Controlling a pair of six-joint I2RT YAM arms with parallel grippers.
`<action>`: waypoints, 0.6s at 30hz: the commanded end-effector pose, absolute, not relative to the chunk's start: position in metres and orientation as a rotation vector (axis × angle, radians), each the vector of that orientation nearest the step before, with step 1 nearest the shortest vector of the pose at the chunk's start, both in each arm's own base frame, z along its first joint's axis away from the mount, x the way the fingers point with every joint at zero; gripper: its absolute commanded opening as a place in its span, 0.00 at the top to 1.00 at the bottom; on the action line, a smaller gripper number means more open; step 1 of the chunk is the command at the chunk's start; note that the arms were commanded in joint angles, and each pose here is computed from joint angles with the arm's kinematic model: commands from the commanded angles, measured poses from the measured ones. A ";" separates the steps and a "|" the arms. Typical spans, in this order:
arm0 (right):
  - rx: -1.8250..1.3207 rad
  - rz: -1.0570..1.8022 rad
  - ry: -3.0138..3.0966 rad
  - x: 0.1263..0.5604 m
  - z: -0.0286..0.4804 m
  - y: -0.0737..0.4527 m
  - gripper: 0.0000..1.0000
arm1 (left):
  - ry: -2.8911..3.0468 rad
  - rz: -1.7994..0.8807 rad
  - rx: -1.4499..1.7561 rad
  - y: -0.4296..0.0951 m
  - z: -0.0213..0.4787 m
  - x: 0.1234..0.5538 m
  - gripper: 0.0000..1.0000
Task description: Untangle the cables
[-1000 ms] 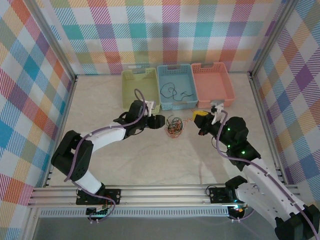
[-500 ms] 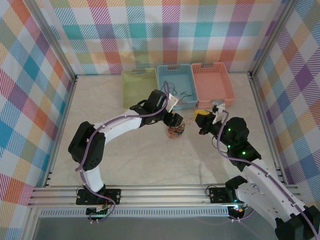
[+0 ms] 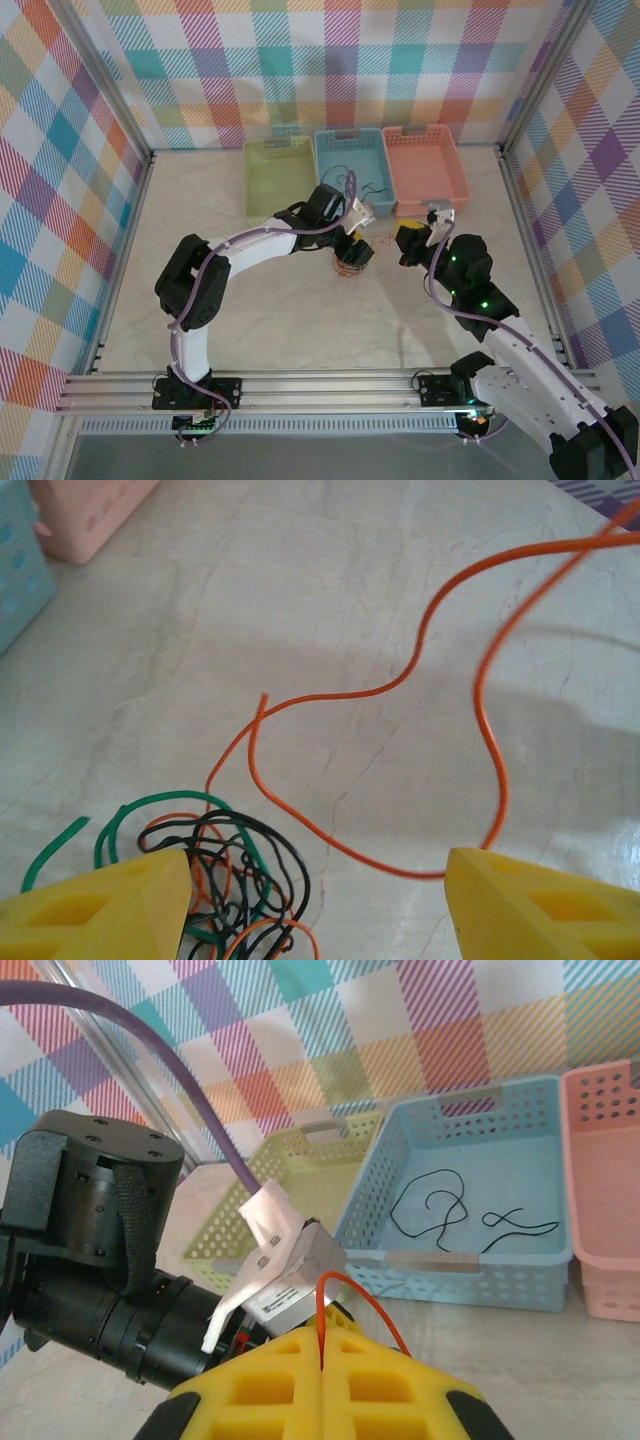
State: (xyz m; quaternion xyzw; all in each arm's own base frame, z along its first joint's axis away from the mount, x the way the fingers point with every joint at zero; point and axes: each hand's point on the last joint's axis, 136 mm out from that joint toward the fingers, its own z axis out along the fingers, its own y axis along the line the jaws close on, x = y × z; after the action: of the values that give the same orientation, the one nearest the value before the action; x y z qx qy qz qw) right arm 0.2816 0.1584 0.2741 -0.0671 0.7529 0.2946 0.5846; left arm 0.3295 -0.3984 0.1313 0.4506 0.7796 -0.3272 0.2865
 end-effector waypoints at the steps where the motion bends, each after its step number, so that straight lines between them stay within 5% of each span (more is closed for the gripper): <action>1: -0.120 0.669 1.741 0.283 0.277 0.152 1.00 | 1.964 -0.914 1.296 -0.419 0.140 0.320 0.31; 18: -0.122 0.655 1.748 0.282 0.275 0.150 1.00 | 2.057 -0.559 1.275 -0.437 0.085 0.372 0.35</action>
State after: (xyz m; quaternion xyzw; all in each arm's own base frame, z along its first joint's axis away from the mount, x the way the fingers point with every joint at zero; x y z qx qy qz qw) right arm 0.2824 0.1525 0.2723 -0.0564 0.7559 0.2825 0.5878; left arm 0.3576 -0.4304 0.0755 0.4821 0.7890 -0.2412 0.2949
